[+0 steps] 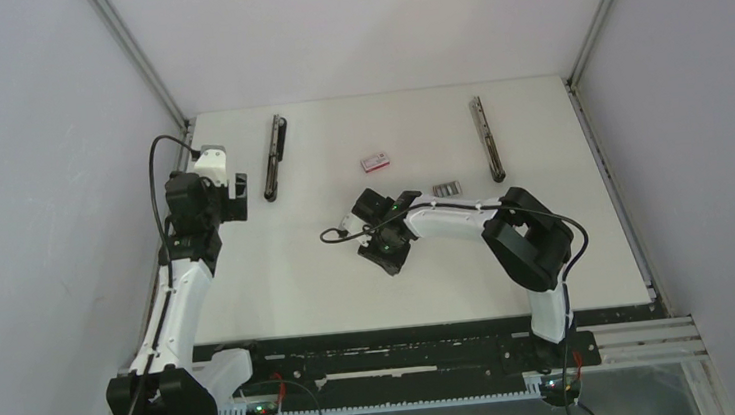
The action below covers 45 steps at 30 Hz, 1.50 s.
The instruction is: Unload the staples from the stapler
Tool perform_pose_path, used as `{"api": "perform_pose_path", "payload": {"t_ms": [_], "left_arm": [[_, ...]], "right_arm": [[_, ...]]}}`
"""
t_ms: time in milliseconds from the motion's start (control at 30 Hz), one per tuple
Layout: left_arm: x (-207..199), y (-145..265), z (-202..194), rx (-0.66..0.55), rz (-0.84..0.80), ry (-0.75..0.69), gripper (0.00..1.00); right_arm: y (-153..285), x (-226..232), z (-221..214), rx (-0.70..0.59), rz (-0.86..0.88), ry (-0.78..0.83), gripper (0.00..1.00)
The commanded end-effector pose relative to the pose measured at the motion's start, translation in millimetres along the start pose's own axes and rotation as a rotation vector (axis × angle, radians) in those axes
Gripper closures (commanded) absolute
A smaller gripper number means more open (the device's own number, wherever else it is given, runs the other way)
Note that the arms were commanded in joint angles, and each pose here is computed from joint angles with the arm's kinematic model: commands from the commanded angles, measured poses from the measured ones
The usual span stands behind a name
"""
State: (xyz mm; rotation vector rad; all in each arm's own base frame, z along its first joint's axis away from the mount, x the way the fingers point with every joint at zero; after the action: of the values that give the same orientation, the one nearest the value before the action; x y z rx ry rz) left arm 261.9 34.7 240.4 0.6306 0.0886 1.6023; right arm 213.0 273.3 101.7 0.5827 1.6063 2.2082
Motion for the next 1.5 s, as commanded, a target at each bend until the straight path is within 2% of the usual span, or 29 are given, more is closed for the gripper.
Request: {"api": "perform_pose_path", "payload": {"t_ms": [0,367,833,1167,1467], "left_arm": [[3,3,1,-0.037,0.015,0.005,0.0],[2,3,1,-0.037,0.009,0.004,0.0],[2,2,1,-0.035,0.007,0.006,0.0],[2,1,1,-0.032,0.004,0.006,0.0],[1,0,0,-0.028,-0.002,0.007,0.0]], "right_arm": [[-2,2,4,-0.019,-0.012,0.005,0.74],[-1,1,5,-0.024,-0.025,0.005,0.83],[25,-12,15,-0.103,-0.084,-0.028,0.84],[58,-63,16,-0.197,-0.133,-0.226,0.84],[87,-147,-1,-0.257,-0.23,-0.521,0.83]]}}
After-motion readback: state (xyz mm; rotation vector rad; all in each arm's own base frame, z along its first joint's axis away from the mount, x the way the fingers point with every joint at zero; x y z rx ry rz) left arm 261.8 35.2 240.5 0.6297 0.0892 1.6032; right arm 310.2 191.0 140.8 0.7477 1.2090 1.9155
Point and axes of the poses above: each gripper's point midway between its finger pads, its own y axis back along the fingers, its own x axis along the line the jaws close on, z = x × y, the point moved 9 cm from there along y, back along the fingers, and after that the axes turned 5 degrees about -y, right-handed, at the moved point
